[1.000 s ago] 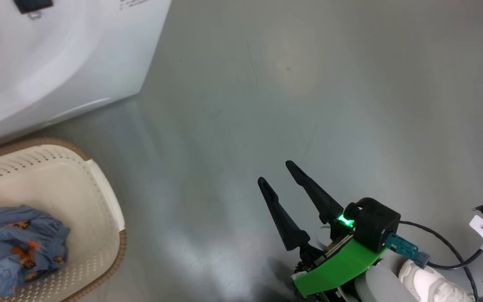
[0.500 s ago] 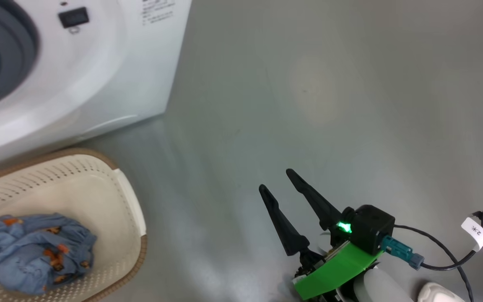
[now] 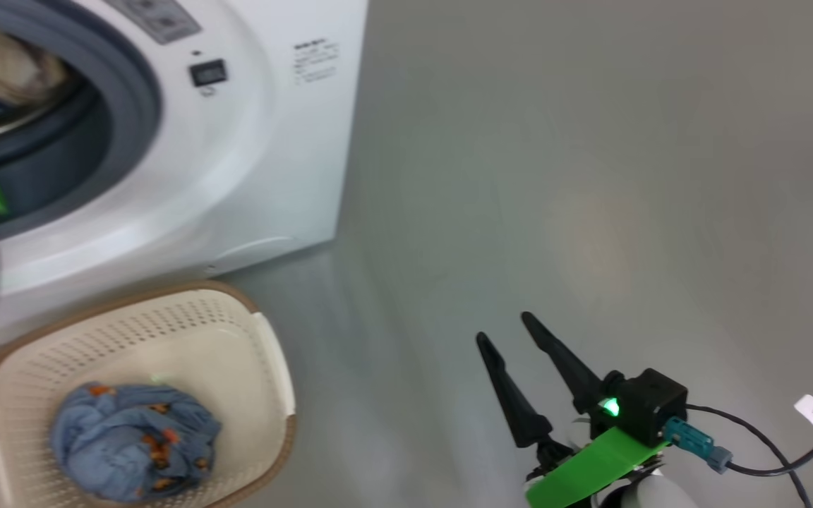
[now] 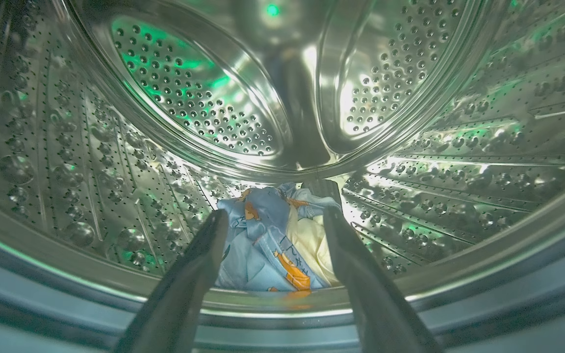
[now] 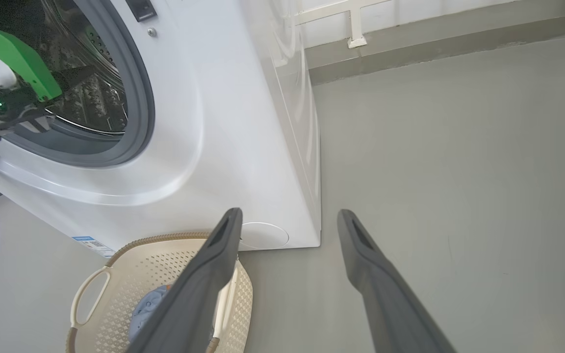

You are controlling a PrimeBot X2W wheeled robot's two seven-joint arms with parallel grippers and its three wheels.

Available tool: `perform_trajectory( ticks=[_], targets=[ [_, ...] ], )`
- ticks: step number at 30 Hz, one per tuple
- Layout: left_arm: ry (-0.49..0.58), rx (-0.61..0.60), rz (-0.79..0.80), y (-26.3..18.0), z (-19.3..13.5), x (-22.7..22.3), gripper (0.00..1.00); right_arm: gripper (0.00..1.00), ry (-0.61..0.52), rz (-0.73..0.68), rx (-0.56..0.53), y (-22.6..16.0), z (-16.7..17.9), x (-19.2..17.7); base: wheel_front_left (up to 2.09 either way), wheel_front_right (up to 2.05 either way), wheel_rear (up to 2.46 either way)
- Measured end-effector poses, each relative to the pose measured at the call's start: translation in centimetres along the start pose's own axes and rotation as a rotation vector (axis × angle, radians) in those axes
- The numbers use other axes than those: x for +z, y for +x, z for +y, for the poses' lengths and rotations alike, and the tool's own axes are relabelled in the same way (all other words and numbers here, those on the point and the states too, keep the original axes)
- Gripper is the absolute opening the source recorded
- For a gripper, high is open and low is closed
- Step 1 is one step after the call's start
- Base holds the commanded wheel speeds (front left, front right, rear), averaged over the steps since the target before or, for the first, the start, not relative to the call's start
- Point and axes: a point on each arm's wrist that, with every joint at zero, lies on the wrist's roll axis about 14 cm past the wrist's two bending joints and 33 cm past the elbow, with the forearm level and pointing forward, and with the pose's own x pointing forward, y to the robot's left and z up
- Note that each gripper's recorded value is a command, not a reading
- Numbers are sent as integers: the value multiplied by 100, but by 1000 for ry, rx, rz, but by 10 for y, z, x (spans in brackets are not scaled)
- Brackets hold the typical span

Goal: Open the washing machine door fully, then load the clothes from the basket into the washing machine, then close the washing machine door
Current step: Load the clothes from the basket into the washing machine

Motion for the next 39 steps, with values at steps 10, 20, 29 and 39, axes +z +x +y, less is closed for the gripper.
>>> perform_trajectory(
  ticks=[10, 20, 29, 39],
  targets=[
    [-47, -30, 11, -84, 0, -22, 100, 100, -26, -49, 13, -4, 3, 14, 0, 0, 0],
    [-147, -52, 24, -175, 7, -39, 100, 100, -49, -72, 50, -15, 16, 20, 0, 0, 0],
    [-156, 51, -8, -240, 41, -36, 100, 100, -54, -102, 101, -23, 33, 28, 0, 0, 0],
    [-142, 112, -42, -294, 54, -31, 100, 100, -64, -127, 119, -43, 39, 33, 0, 0, 0]
  ],
)
